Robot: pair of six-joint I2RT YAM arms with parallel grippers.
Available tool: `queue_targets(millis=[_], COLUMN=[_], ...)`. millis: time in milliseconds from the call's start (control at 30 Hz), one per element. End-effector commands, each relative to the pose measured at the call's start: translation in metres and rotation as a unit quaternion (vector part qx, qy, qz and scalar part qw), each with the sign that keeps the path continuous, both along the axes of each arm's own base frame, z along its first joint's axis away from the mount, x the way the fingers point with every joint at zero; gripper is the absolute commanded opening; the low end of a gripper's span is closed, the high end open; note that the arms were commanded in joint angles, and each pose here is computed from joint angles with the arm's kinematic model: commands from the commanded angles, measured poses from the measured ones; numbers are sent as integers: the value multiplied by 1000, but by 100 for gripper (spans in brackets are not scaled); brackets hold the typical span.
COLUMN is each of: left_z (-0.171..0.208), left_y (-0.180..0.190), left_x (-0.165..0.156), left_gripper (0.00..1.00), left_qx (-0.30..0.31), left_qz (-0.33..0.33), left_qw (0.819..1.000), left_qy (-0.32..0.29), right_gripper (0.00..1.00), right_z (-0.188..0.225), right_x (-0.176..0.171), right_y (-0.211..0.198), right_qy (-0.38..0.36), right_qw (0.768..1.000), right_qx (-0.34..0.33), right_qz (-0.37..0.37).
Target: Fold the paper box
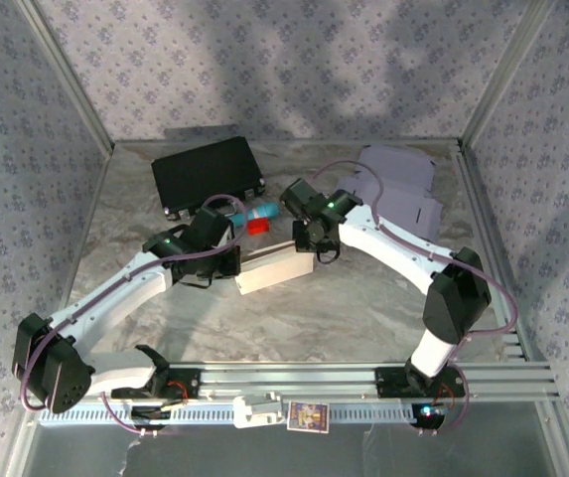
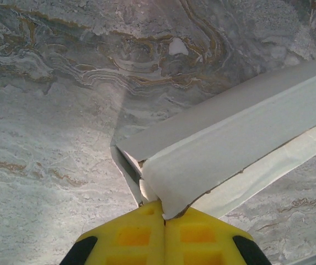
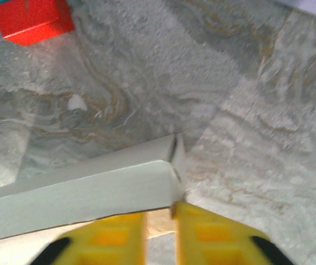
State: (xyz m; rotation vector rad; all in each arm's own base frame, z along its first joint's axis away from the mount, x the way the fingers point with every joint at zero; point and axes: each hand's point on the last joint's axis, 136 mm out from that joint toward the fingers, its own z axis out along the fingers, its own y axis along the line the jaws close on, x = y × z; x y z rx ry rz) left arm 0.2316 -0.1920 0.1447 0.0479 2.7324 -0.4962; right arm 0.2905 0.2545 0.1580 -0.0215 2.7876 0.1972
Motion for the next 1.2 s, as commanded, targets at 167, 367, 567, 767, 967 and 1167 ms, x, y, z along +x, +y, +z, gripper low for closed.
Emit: queue_targets(millis=[167, 367, 567, 767, 967, 1167], left_z=[-33, -31, -32, -30, -27, -25], left_y=[16, 15, 14, 13, 13, 12], left_x=[-27, -27, -26, -25, -23, -24], left_gripper=[0, 0, 0, 0, 0, 0], left_qx=[55, 53, 55, 58, 63, 63], left_qz=[-5, -4, -6, -9, -11, -15], left_qw=[996, 996, 996, 997, 997, 997], left_qy=[72, 68, 66, 57, 50, 46], right_gripper=[45, 58, 76, 79, 78, 81], right_z=[44, 37, 41, 26, 0, -6], right_x=[-26, -27, -31, -35, -37, -32], right_y=[-7, 3, 34, 53, 68, 85], right_qy=[49, 151, 213, 247, 282, 274], right_qw=[987, 931, 860, 840, 838, 846], right_qx=[112, 224, 268, 222, 159, 156], right_qz=[-103, -244, -379, -429, -439, -431])
